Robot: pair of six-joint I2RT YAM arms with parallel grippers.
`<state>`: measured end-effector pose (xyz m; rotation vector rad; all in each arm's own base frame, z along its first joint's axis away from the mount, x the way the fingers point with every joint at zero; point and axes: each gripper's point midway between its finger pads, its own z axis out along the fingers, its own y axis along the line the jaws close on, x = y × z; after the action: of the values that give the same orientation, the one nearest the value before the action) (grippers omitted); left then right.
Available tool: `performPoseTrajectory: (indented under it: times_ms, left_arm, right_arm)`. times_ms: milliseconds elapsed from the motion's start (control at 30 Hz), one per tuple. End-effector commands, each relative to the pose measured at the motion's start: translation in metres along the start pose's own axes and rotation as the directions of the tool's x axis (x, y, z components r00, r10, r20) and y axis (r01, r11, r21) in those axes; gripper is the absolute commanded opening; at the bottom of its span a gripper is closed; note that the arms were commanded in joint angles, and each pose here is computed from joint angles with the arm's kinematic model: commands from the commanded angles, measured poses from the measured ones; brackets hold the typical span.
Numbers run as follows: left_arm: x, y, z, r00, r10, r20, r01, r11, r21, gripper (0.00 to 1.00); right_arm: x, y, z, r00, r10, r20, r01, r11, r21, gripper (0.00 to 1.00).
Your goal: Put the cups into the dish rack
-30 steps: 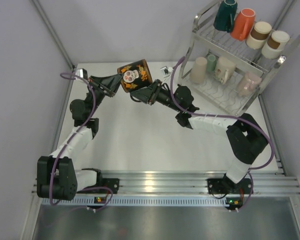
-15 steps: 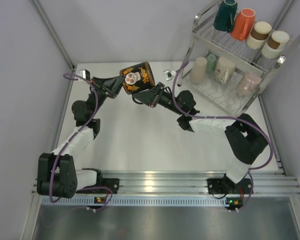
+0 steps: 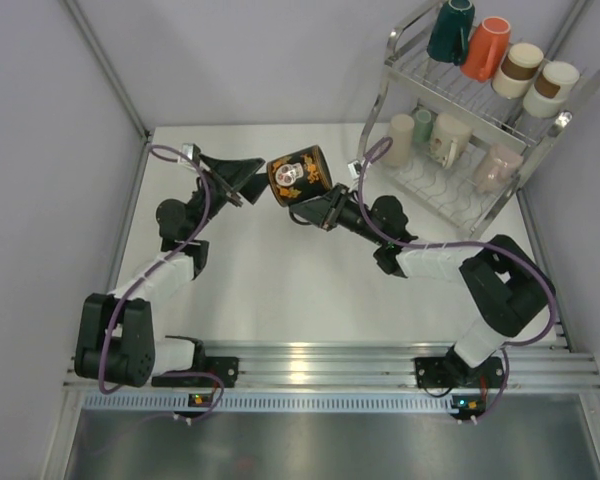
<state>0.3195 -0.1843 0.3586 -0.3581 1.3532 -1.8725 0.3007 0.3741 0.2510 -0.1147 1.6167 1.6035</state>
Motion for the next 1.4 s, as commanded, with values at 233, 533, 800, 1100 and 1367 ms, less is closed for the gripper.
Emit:
performPoseTrajectory:
  times_ms: [233,533,800,1100,1367]
  left_arm:
    - [-0.011,0.015,-0.001,0.980,0.195,0.027,-0.188,0.969,-0.161,0.98]
    - [-0.013,0.052,-0.017,0.902,0.396,-0.172,-0.431,0.799,-0.420,0.98]
    - [-0.009,0.060,-0.035,0.873,0.432,-0.227,-0.487,0.739,-0.465,0.98]
    - [-0.004,0.063,-0.041,0.865,0.426,-0.264,-0.501,0.721,-0.478,0.98]
    - [-0.005,0.061,-0.051,0.847,0.452,-0.279,-0.530,0.681,-0.505,0.98]
  right_arm:
    - [-0.064,-0.030,-0.049,0.976,-0.123,0.178,0.086,0.976,0.201,0.00]
    - [-0.086,-0.076,-0.103,0.960,-0.238,0.145,0.119,0.820,0.560,0.00]
    - [-0.113,-0.100,-0.173,0.923,-0.343,0.174,0.027,0.510,0.859,0.00]
    - [-0.152,-0.110,-0.210,0.857,-0.490,0.162,-0.046,0.240,0.970,0.00]
    - [-0.168,-0.131,-0.212,0.844,-0.523,0.114,-0.049,0.136,0.989,0.00]
